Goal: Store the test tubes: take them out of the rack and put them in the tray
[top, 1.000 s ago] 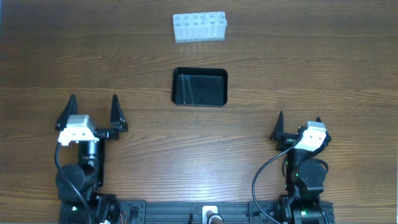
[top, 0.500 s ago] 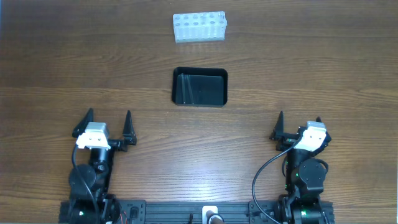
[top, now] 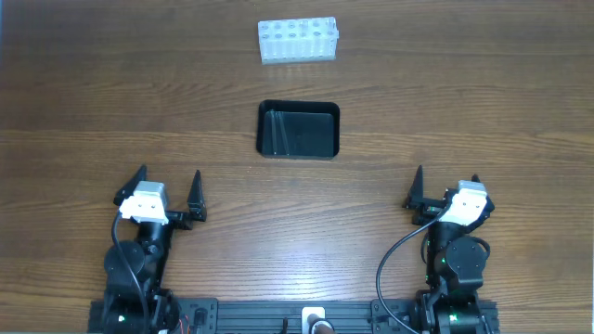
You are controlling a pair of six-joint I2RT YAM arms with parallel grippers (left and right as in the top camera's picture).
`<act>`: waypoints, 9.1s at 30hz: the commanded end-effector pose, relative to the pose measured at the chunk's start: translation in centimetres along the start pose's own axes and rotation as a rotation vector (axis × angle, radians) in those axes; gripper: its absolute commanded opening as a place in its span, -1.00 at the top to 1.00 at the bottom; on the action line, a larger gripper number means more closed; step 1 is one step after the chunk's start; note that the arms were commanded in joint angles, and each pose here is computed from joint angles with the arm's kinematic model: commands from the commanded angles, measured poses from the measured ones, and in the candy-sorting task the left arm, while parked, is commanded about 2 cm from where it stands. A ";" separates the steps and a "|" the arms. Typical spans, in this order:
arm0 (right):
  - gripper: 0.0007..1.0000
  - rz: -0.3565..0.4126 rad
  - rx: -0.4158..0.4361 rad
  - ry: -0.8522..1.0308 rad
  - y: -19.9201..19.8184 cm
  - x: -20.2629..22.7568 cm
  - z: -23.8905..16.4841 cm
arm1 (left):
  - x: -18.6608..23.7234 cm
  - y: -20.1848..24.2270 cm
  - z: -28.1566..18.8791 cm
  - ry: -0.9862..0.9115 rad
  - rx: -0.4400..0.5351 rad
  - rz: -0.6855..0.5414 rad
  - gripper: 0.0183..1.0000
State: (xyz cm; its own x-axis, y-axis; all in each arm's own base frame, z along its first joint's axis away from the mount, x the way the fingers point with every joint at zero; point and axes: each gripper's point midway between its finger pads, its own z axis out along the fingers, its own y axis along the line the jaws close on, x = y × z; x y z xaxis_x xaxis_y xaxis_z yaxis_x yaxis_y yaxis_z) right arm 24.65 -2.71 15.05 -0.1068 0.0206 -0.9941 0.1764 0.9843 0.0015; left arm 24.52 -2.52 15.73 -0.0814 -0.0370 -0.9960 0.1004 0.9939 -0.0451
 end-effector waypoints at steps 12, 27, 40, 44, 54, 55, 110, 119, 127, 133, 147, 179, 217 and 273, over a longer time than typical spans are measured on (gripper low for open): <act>-0.98 -0.001 -0.006 0.002 0.1 0.2 0.0 | 0.2 -0.3 0.0 0.003 0.019 0.011 -1.00; -0.99 -0.001 -0.006 0.001 0.1 0.2 0.0 | 0.2 -0.3 0.0 0.003 0.019 0.011 -1.00; -0.99 0.072 -0.045 -0.081 0.8 -2.0 0.1 | 0.2 -0.3 0.0 0.003 0.019 0.011 -1.00; -0.98 0.078 -0.157 -0.151 2.8 -4.4 0.5 | 0.2 -0.3 0.0 0.003 0.019 0.011 -1.00; -0.98 0.055 -0.345 0.016 7.9 -7.2 7.5 | 0.2 -0.3 0.0 0.003 0.019 0.011 -1.00; -0.99 0.053 -0.364 0.041 8.5 -7.1 8.4 | 0.2 -0.3 0.0 0.003 0.019 0.011 -1.00; -0.68 -0.092 -0.397 0.491 32.5 -0.5 29.8 | 0.2 -0.3 0.0 0.003 0.019 0.011 -1.00; -0.38 -0.098 -0.394 0.505 32.4 0.4 29.9 | 0.2 -0.3 0.0 0.003 0.019 0.011 -1.00; -0.06 -0.107 -0.361 0.502 31.9 0.6 30.2 | 0.2 -0.3 0.0 0.003 0.019 0.011 -1.00; 0.17 -0.108 -0.361 0.502 31.9 0.6 30.2 | 0.2 -0.3 0.0 0.003 0.019 0.011 -1.00; 0.64 -0.108 -0.348 0.491 31.8 0.4 30.4 | 0.2 -0.3 0.0 0.003 0.019 0.011 -1.00; 0.76 -0.009 -0.379 0.078 27.7 -26.5 21.2 | 0.2 -0.3 0.0 0.003 0.019 0.011 -1.00; 0.65 -0.053 -0.178 1.275 26.9 6.6 13.4 | 0.2 -0.3 0.0 0.003 0.019 0.011 -1.00; -0.85 -0.190 -0.219 0.555 24.3 -1.6 31.2 | 0.2 -0.3 0.0 0.003 0.019 0.011 -1.00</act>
State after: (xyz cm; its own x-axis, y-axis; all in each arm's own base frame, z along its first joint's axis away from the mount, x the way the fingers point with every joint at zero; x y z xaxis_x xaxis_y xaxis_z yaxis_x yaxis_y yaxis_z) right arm 58.73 15.80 15.15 -0.6254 -0.1014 -0.7737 -0.0870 0.9944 -0.0600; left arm 24.49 -2.76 15.74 -0.0816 -0.0366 -0.9960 0.1144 0.9924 -0.0458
